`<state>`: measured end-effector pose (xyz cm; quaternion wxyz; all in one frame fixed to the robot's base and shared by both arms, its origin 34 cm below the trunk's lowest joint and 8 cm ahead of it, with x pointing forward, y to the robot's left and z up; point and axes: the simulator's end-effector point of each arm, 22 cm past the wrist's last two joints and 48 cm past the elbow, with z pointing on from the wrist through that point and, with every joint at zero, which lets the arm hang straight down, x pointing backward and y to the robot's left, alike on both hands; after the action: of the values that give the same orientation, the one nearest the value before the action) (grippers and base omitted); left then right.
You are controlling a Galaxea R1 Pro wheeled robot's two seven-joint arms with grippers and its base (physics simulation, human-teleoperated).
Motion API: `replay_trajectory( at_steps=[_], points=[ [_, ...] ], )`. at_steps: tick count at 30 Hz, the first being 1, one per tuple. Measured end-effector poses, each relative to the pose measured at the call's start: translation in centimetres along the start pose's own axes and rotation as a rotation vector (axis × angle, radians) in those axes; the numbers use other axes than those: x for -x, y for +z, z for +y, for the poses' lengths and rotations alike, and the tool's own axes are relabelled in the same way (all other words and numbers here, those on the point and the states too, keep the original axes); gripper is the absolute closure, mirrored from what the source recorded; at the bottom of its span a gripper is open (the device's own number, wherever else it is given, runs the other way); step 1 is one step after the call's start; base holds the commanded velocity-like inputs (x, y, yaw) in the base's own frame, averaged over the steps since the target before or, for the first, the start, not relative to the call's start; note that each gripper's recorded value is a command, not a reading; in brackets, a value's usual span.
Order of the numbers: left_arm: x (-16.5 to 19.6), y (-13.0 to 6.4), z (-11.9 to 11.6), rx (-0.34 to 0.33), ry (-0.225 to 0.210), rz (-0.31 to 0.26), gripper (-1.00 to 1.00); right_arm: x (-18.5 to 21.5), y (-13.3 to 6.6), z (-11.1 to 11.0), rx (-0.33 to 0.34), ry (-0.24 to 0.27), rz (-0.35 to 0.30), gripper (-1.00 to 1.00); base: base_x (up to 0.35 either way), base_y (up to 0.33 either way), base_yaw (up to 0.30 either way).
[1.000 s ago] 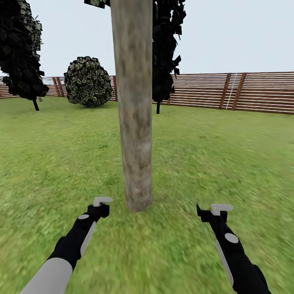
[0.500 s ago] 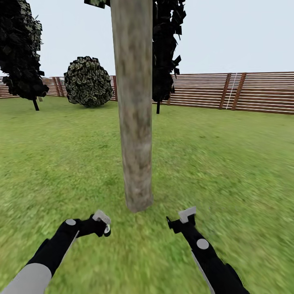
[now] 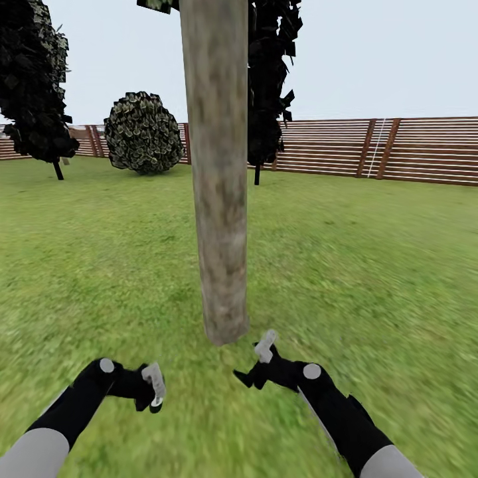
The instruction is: In the garden, pick up the pesticide atomizer on the floor and spray pesticide onto both trees until each tree trunk is fully covered.
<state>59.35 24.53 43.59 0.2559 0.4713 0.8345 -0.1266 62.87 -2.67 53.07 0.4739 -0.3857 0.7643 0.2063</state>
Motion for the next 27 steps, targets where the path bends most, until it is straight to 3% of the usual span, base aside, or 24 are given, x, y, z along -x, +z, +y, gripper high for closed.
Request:
replay_trajectory(
  at_steps=[8, 9, 13, 18, 19, 27],
  points=[
    [-2.5, 0.4, -2.2, -0.085, 0.137, 0.134, 1.0, -0.1, -0.1, 2.8, 0.184, -0.031, 0.033, -1.0, 0.0, 0.0, 0.0],
    [-2.6, 0.7, -2.8, -0.101, 0.17, 0.156, 1.0, -0.4, -0.2, 3.3, 0.206, -0.044, 0.044, -1.0, 0.0, 0.0, 0.0],
    [-2.7, 1.2, -3.7, -0.123, 0.217, 0.184, 1.0, -0.4, -0.3, 3.6, 0.219, -0.053, 0.049, -1.0, 0.0, 0.0, 0.0],
    [-2.5, 1.5, -4.2, -0.134, 0.235, 0.188, 1.0, -0.6, -0.6, 4.6, 0.267, -0.06, 0.056, -1.0, 0.0, 0.0, 0.0],
    [-2.4, 1.6, -4.3, -0.135, 0.237, 0.187, 1.0, -0.7, -0.6, 4.7, 0.275, -0.065, 0.061, 1.0, 0.0, 0.0, 0.0],
    [-0.6, 2.5, -5.4, -0.151, 0.247, 0.159, 1.0, -1.5, -0.9, 5.7, 0.323, -0.093, 0.091, 1.0, 0.0, 0.0, 0.0]
  ],
)
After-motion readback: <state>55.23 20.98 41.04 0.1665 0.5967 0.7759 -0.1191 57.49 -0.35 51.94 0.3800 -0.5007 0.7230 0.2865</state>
